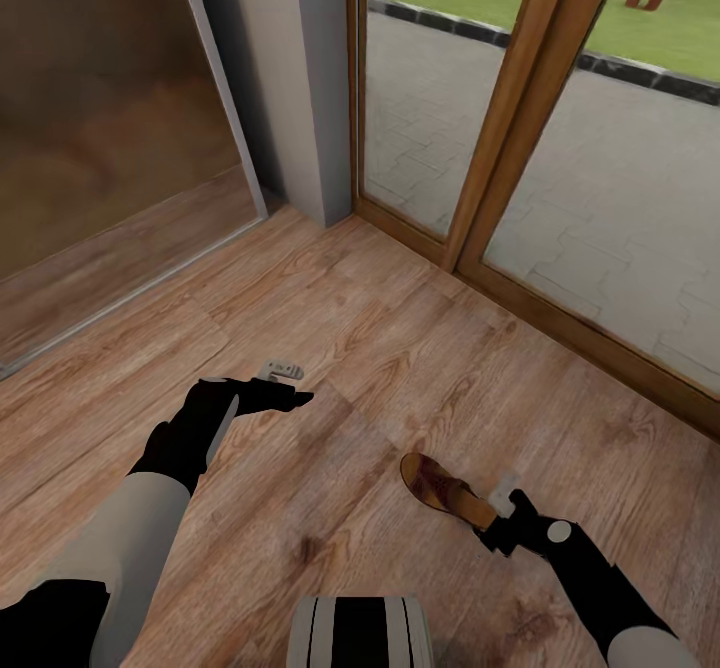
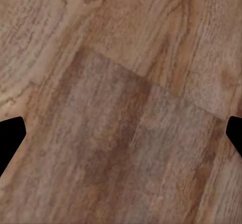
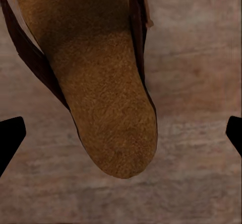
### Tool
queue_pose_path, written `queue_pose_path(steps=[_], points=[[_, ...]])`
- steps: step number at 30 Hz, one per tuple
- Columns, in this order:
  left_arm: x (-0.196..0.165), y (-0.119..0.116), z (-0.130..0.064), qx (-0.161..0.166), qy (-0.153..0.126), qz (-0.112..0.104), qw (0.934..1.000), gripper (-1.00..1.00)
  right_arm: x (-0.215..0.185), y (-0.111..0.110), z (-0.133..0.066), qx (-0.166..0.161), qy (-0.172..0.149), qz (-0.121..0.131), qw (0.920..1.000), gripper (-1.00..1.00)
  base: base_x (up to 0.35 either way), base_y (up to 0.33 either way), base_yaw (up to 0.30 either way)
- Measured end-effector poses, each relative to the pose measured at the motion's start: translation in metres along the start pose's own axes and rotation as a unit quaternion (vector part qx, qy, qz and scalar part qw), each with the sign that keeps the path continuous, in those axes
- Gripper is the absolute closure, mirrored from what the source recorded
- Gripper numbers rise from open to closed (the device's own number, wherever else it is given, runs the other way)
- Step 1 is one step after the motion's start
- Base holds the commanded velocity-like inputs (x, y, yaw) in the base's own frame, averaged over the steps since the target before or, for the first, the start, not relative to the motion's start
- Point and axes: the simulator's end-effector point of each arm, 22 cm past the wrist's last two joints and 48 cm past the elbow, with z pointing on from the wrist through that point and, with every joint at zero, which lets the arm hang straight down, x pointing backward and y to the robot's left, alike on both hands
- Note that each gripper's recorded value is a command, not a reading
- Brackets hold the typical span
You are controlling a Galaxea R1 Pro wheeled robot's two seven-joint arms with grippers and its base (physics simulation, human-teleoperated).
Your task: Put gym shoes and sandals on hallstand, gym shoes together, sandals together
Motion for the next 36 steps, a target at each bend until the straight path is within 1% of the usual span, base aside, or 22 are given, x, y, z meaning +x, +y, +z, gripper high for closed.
queue_pose_path(steps=[1, 4, 12, 17, 36], points=[[0.000, 0.000, 0.000, 0.000, 0.000, 0.000, 1.0000, -1.00, 0.004, -0.001, 0.001, 0.007, 0.004, 0.002, 1.0000, -1.00, 0.000, 0.000, 0.000], [0.001, 0.000, 0.000, 0.000, 0.001, 0.000, 1.0000, -1.00, 0.012, 0.001, 0.003, 0.010, 0.011, 0.007, 0.9999, -1.00, 0.000, 0.000, 0.000], [0.003, 0.001, 0.001, 0.000, 0.003, -0.001, 1.0000, -1.00, 0.015, 0.006, 0.005, 0.009, 0.014, 0.011, 0.9998, -1.00, 0.000, 0.000, 0.000], [0.017, 0.003, 0.012, 0.002, 0.015, -0.006, 0.9999, -1.00, 0.024, 0.014, 0.013, 0.001, 0.023, 0.015, 0.9996, -1.00, 0.000, 0.000, 0.000], [0.021, 0.003, 0.015, 0.003, 0.018, -0.007, 0.9998, -1.00, 0.025, 0.011, 0.014, 0.005, 0.023, 0.015, 0.9996, -1.00, 0.000, 0.000, 0.000]])
